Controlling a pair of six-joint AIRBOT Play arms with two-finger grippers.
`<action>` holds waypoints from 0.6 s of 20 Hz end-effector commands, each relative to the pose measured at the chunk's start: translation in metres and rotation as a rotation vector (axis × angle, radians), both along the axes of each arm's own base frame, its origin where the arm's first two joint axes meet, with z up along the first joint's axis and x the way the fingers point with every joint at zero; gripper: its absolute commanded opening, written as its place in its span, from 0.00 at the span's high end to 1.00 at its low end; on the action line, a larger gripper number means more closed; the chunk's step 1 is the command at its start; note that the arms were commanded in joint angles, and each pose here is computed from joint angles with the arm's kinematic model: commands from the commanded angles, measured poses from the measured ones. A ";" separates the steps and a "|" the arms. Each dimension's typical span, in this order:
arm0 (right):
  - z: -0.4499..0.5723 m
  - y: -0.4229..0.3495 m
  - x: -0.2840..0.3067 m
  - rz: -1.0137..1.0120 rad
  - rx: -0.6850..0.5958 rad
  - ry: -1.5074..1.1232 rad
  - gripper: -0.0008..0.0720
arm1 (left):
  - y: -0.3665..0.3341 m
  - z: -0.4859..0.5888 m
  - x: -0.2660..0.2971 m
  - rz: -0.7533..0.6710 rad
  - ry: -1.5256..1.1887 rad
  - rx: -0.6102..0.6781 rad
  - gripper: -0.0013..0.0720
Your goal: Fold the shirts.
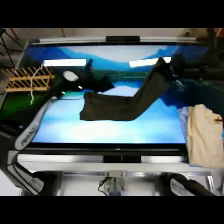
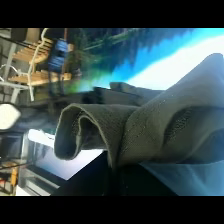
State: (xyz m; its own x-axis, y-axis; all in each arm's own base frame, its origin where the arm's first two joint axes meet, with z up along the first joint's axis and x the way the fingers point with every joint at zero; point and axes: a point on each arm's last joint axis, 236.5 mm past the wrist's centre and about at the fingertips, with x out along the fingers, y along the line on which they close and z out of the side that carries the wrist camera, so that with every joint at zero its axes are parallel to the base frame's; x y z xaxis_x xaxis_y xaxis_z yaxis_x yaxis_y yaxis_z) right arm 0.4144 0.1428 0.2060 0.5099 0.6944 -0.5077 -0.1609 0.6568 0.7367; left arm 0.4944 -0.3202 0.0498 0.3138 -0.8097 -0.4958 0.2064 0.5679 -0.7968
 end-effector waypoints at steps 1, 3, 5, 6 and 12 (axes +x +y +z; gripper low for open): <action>-0.013 0.071 0.021 0.061 0.059 -0.039 0.89 | 0.118 0.069 0.007 0.071 -0.128 0.122 0.94; -0.028 0.122 0.024 0.112 0.108 -0.030 0.89 | 0.185 0.110 0.002 0.156 -0.196 0.188 0.94; -0.051 0.165 0.020 0.158 0.134 0.001 0.89 | 0.248 0.146 -0.015 0.249 -0.249 0.254 0.94; -0.065 0.183 0.020 0.164 0.131 0.013 0.89 | 0.272 0.161 -0.025 0.289 -0.268 0.276 0.94; -0.145 0.262 0.031 0.078 0.147 0.072 0.89 | 0.336 0.221 -0.083 0.414 -0.352 0.352 0.94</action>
State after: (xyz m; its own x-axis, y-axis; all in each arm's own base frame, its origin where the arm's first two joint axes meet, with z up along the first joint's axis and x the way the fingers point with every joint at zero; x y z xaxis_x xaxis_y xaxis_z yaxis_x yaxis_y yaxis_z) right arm 0.4409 0.3700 0.0944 0.3809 0.8173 -0.4323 -0.1972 0.5287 0.8256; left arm 0.4427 -0.0094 0.2491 0.7249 -0.4558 -0.5164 0.1578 0.8397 -0.5197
